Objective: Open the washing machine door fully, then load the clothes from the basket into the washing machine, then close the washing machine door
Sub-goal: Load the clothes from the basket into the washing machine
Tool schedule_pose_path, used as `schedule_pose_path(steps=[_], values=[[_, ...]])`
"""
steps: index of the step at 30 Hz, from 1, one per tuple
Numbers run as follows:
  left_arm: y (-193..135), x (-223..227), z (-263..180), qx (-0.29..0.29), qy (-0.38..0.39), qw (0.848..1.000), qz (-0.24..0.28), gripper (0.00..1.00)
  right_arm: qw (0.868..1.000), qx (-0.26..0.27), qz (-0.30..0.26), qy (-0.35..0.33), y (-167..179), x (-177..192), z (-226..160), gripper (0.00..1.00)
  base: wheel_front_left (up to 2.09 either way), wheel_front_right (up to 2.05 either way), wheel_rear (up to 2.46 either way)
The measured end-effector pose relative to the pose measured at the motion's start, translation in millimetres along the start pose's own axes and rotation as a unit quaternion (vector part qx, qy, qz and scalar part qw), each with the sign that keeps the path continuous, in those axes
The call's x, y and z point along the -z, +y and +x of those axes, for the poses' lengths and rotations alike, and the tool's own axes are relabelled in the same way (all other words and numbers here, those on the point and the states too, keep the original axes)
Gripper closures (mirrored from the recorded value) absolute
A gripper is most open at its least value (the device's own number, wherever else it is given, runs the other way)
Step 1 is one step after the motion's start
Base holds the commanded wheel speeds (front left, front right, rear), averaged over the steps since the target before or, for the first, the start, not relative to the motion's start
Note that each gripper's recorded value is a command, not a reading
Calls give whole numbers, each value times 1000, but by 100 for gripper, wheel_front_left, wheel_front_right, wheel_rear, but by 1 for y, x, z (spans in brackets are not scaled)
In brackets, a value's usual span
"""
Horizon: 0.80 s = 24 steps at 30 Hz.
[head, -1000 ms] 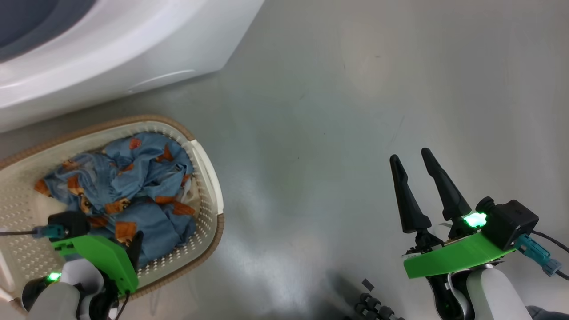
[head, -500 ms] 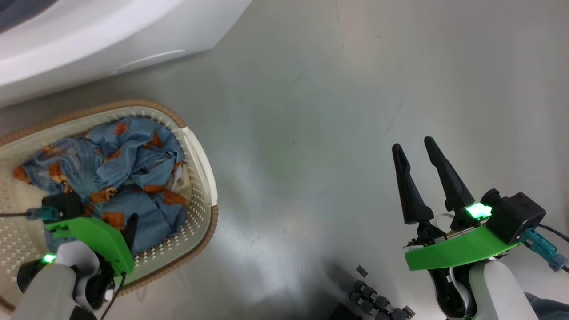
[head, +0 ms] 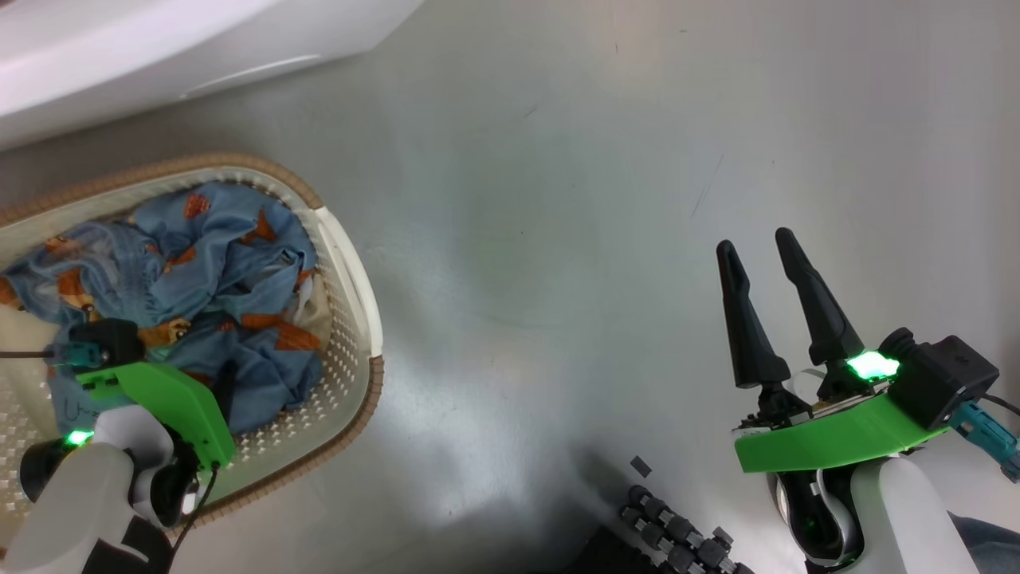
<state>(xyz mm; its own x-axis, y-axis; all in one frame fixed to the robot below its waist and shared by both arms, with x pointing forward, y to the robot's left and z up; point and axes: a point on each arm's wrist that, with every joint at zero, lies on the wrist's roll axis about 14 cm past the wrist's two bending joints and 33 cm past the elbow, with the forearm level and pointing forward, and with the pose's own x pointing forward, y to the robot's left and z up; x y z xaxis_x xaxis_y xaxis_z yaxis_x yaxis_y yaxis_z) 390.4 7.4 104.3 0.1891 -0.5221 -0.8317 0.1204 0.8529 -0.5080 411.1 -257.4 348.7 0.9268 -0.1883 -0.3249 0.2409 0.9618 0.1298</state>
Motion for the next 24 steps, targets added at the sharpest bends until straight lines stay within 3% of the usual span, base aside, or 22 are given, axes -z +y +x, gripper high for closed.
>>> schedule_pose_path(steps=[11, 12, 13, 15, 16, 24], values=[[4, -3, 12, -13, -1, 1000, 13, 2, 1000, 6, -4, -2, -4, -1, 1, 0, 0, 0, 0], [4, -3, 13, -15, -2, 1000, 13, 10, 1000, 7, -5, -3, -5, -2, 1, 0, 0, 0, 0], [4, -3, 13, -17, -3, 1000, 14, 24, 1000, 8, -5, -4, -5, -3, 1, 0, 0, 0, 0], [4, -1, 14, -18, -1, 1000, 20, 67, 1000, 9, -6, -5, -6, -4, 1, 0, 0, 0, 0], [4, -1, 14, -19, -2, 1000, 23, 100, 1000, 9, -6, -6, -6, -4, 1, 0, 0, 0, 0], [2, -12, 2, -29, -32, 999, 29, 100, 1000, 3, 2, -20, -3, -14, 0, 0, 0, 0, 0]])
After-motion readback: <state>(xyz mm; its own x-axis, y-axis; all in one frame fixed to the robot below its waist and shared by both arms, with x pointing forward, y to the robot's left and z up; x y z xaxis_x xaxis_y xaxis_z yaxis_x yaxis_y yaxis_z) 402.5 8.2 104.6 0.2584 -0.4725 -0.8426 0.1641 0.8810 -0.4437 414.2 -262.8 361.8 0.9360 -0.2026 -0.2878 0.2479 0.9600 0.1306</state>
